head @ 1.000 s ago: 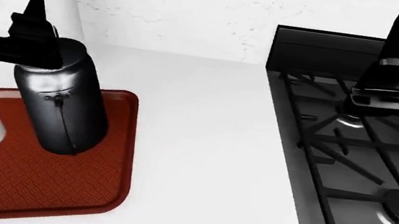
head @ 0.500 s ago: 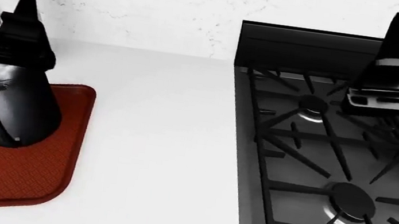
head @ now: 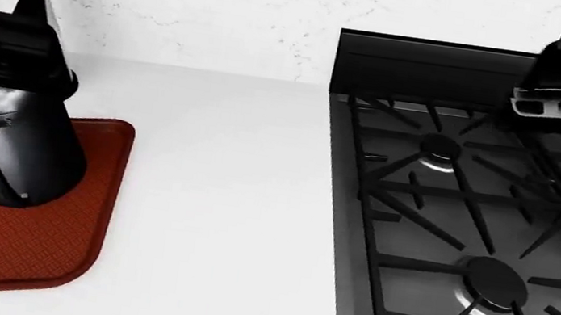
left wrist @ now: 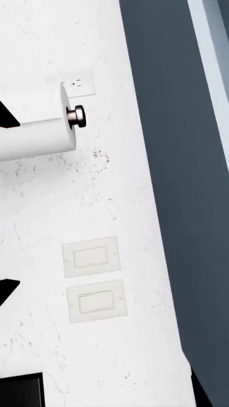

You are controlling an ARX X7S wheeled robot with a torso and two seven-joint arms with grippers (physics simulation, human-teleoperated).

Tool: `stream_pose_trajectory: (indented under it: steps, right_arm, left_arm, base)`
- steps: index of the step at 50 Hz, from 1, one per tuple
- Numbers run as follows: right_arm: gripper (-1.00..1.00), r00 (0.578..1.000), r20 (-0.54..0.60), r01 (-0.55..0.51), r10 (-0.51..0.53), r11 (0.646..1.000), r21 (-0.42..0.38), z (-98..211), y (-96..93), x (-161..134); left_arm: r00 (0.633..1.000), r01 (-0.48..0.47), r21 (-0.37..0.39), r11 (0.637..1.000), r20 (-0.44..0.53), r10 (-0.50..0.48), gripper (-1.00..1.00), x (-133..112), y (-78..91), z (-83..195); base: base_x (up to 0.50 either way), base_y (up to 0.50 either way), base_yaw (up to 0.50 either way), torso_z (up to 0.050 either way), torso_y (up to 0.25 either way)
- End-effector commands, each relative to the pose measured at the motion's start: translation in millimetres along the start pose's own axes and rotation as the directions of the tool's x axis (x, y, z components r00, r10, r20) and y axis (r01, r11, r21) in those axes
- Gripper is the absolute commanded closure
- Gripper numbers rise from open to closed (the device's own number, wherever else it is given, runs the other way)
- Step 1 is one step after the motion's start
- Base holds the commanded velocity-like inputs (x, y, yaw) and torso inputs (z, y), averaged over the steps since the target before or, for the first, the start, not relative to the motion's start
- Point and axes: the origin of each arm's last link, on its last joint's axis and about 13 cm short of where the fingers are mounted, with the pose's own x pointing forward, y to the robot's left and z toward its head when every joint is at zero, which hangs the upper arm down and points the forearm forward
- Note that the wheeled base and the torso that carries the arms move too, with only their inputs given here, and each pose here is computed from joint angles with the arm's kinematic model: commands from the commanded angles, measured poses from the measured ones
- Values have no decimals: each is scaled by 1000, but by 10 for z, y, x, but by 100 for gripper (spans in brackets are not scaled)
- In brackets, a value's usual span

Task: Pick the kettle from the counter and place it on the tray. Then pick the mug from the cabinet and place it on the tray. Then close the cabinet doors.

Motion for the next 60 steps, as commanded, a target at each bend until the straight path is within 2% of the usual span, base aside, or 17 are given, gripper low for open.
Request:
stream_pose_trajectory:
  steps: [1,10,27,47,60]
  right_arm:
    - [-100,995,91,-23,31,996,-87,348,-43,109]
    - [-100,984,165,-41,65,989,-143,666,-52,193]
    - [-100,965,255,-3,55,980,-200,1068,-162,299]
    - [-100,954,293,8,55,978,-210,1267,-198,422]
    - [-100,931,345,-60,122,981,-185,1347,-80,650]
  left_arm:
    - [1000,0,-3,1000,8,0,-100,-38,39,44]
    - [1000,-1,-1,1000,18,1,-100,-64,67,97]
    - [1000,1,0,1000,24,-1,-100,-73,80,127]
    - [999,-8,-2,1000,40,8,-100,-68,91,157]
    - [999,-6,0,1000,41,6,-100,-99,119,175]
  base:
    - [0,0,0,0,0]
    - [0,0,0,0,0]
    - [0,0,0,0,0]
    - [0,0,0,0,0]
    - [0,0,0,0,0]
